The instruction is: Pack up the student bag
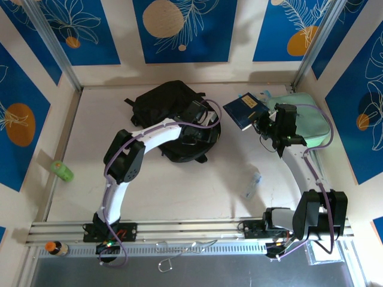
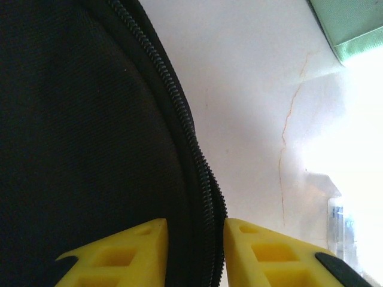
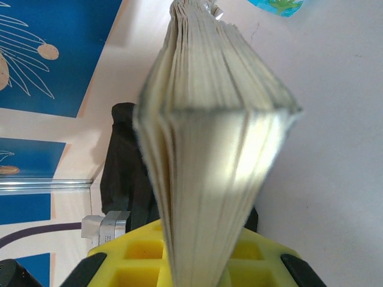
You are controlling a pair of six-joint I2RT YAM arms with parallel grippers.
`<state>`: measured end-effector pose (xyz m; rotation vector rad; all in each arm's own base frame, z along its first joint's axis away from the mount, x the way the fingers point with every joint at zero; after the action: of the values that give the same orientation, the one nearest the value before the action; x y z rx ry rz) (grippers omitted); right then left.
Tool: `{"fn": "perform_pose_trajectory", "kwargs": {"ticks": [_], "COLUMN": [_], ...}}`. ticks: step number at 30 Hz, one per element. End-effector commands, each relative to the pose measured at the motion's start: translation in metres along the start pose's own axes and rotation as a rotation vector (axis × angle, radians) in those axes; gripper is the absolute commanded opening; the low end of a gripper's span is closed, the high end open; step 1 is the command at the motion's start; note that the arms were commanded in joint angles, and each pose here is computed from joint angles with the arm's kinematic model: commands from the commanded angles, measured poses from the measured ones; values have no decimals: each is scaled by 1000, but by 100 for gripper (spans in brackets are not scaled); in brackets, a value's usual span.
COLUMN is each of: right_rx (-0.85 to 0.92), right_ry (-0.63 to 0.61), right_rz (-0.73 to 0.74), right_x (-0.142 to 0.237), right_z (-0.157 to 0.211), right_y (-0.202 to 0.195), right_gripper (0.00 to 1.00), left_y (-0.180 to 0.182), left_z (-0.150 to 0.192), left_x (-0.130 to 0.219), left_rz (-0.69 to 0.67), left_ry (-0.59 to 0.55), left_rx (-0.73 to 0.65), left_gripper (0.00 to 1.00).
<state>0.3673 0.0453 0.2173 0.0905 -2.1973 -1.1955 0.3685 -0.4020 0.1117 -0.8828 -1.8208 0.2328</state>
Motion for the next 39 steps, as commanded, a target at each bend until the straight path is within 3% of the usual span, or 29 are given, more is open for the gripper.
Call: {"fn": "perform_pose_trajectory", "kwargs": {"ticks": [1, 10, 15, 23, 27, 39], "right_rx": [8, 4, 5, 9, 20, 44], "right_ry": [-6, -5, -8, -21, -28, 39], "right_rz": [-44, -45, -44, -41, -38, -61], "right_x": [6, 5, 6, 12, 17, 26], "right_z": [-1, -2, -3, -6, -7, 18], "right_y": [8, 8, 8, 9, 9, 13], "right_gripper": [2, 2, 2, 2, 2, 2], "left_y": [-1, 7, 0, -7, -6, 8], "left_z": [-2, -4, -4, -13, -29, -75], "left_x": [1, -2, -2, 9, 32, 137], "left_rz": [-36, -86, -47, -35, -67, -130], "left_ry": [7, 24, 30, -3, -64, -378], "left_rx": [-48, -113, -132, -174, -182, -133], "left_gripper": [33, 26, 22, 5, 0, 0]}}
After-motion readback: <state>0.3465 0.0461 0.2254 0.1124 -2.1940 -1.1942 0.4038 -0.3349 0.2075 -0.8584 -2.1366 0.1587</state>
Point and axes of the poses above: each hand's point on the last joint's axis, 136 mm out from that joint toward the fingers, its own x axis back along the fingers, its own y axis along the line the jaws close on, z = x × y, the point moved 2 cm from there along x, back along the fingers, and after that the axes turned 2 degrees about x, right-handed, at the moved point
